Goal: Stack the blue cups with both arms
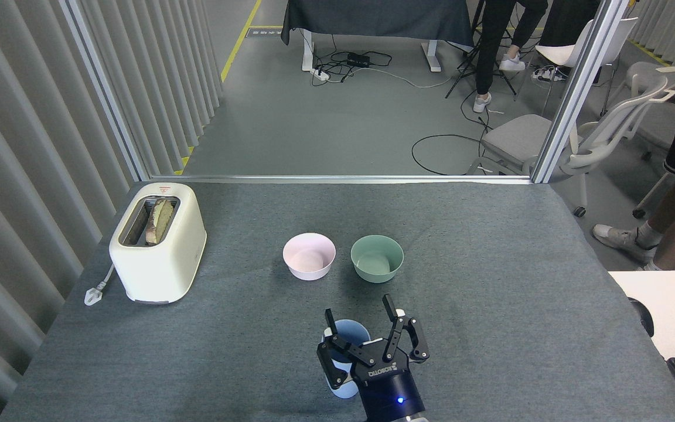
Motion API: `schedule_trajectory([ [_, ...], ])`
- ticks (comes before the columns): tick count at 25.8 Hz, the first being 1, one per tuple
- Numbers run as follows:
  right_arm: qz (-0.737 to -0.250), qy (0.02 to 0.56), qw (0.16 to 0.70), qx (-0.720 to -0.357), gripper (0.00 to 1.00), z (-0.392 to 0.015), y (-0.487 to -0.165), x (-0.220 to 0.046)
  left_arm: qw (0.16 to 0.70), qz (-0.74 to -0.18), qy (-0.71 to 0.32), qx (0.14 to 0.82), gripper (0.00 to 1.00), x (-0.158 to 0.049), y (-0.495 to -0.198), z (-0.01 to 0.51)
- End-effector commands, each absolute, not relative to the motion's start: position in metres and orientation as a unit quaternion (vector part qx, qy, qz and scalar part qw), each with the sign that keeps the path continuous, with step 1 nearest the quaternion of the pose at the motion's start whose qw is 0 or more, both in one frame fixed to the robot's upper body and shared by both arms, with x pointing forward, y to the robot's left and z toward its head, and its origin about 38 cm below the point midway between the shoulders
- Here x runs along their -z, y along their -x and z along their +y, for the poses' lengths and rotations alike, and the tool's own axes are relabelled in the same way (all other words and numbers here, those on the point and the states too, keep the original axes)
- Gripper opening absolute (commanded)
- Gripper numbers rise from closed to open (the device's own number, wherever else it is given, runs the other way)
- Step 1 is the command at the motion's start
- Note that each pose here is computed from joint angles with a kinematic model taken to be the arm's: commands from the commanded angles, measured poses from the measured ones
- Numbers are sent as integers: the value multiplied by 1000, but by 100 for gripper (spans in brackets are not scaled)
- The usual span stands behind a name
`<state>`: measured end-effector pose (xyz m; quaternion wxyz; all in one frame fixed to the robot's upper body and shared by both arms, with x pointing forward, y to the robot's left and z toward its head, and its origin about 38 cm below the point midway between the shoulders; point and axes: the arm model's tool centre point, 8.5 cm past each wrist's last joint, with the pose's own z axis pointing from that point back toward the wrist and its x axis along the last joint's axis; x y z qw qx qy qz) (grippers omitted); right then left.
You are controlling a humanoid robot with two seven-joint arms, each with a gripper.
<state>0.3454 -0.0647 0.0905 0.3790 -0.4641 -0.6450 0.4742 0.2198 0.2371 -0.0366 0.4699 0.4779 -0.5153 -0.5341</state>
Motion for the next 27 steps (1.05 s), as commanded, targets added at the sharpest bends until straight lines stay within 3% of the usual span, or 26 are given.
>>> schedule_trajectory([
  [1,-617,490,416,-454,100,-110,-344,-78,472,-517,-477,531,100,36,-220,238],
  [6,-553,485,457,-501,100,-192,-288,-13,472,-519,-477,530,100,35,-222,236],
  [10,-541,470,518,-467,100,-234,-226,19,470,-520,-478,529,100,34,-224,236],
  [13,-520,459,540,-477,100,-247,-197,35,471,-520,-478,529,100,34,-224,235],
  [18,-502,452,552,-490,100,-253,-178,46,472,-515,-490,522,100,31,-230,244],
  [27,-500,454,551,-489,100,-254,-178,45,474,-505,-497,523,100,33,-231,256],
])
